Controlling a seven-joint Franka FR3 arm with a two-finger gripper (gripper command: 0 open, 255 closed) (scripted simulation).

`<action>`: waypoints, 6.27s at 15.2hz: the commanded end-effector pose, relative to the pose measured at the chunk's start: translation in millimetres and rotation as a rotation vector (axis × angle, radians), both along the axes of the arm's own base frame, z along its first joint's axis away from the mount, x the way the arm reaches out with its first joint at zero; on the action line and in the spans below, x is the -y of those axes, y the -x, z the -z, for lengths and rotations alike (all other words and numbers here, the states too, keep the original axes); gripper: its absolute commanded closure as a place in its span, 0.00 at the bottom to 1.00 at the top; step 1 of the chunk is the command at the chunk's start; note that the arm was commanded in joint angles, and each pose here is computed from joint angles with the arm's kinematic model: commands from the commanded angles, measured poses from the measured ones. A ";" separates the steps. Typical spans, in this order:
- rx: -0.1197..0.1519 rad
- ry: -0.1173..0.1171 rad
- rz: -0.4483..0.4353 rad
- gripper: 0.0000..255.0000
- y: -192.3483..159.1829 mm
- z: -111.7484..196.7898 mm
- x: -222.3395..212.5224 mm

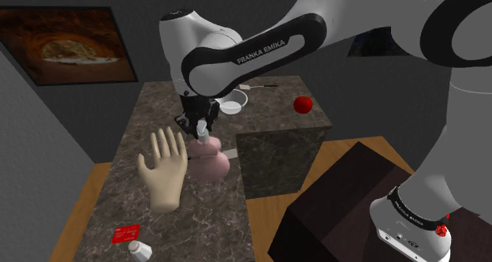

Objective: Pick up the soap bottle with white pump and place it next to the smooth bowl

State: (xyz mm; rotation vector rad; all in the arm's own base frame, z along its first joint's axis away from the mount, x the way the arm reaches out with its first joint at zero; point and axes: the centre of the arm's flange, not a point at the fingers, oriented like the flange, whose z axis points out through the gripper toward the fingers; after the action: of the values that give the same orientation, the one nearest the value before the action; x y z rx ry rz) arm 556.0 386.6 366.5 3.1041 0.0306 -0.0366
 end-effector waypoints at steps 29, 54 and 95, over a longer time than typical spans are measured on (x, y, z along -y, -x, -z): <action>0.001 -0.001 0.000 1.00 -68.5 -64.0 228.2; 0.001 -0.001 0.000 1.00 -153.5 -54.1 510.3; 0.001 -0.001 0.000 0.00 -154.4 36.9 508.8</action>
State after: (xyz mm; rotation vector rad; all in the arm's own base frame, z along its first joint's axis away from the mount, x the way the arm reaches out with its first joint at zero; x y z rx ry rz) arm 709.1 -122.7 315.6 3.1045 0.0307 -0.0346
